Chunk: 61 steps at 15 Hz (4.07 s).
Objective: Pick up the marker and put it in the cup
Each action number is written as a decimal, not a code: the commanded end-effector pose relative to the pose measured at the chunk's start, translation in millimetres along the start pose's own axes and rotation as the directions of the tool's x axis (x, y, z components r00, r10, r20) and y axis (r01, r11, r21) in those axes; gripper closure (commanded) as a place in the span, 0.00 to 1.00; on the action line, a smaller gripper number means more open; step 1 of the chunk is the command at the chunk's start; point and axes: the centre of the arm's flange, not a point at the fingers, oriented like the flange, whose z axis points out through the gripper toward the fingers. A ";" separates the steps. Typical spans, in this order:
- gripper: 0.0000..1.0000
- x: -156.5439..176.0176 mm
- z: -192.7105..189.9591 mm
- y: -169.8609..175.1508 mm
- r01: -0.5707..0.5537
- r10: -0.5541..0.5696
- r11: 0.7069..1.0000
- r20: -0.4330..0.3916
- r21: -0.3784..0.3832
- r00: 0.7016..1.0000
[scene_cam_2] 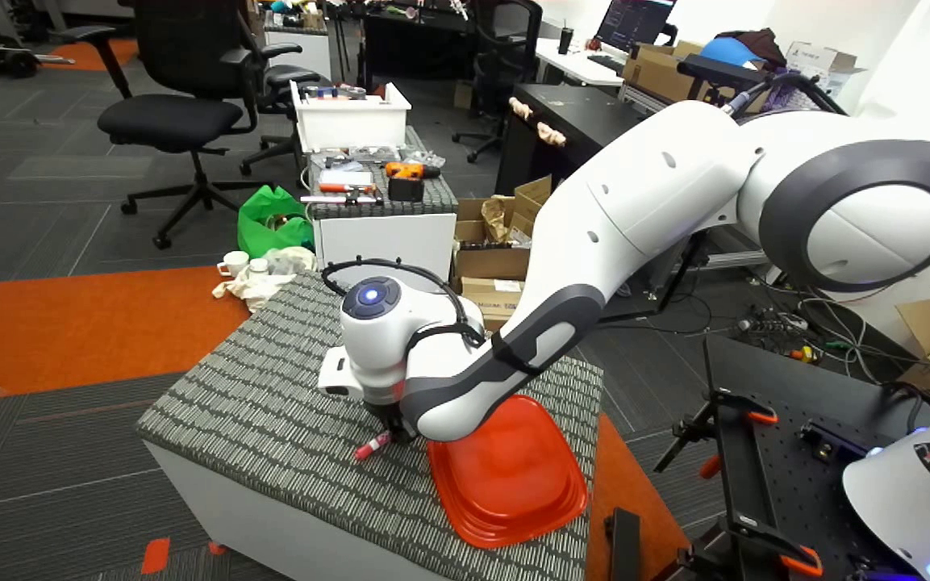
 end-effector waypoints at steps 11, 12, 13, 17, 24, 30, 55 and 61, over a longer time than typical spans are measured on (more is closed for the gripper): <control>0.95 -30.1 -76.2 -21.0 -0.189 0.178 0.968 -0.082 -0.165 0.981; 0.95 -33.0 -81.8 -24.5 -0.202 0.189 0.963 -0.086 -0.181 0.978; 0.95 -36.9 -87.0 -27.1 -0.214 0.202 0.958 -0.084 -0.192 0.976; 0.95 -53.6 -108.2 -36.4 -0.298 0.282 0.915 -0.097 -0.271 0.955; 0.95 -88.8 -137.1 -17.0 -0.465 0.457 0.797 -0.119 -0.384 0.881; 0.95 -109.4 -142.9 -2.5 -0.473 0.518 0.768 -0.017 -0.432 0.855; 0.95 -128.6 -117.6 68.8 -0.050 0.309 0.929 0.691 -0.368 0.653; 0.95 -105.5 -85.8 87.4 0.012 0.248 0.942 0.719 -0.335 0.649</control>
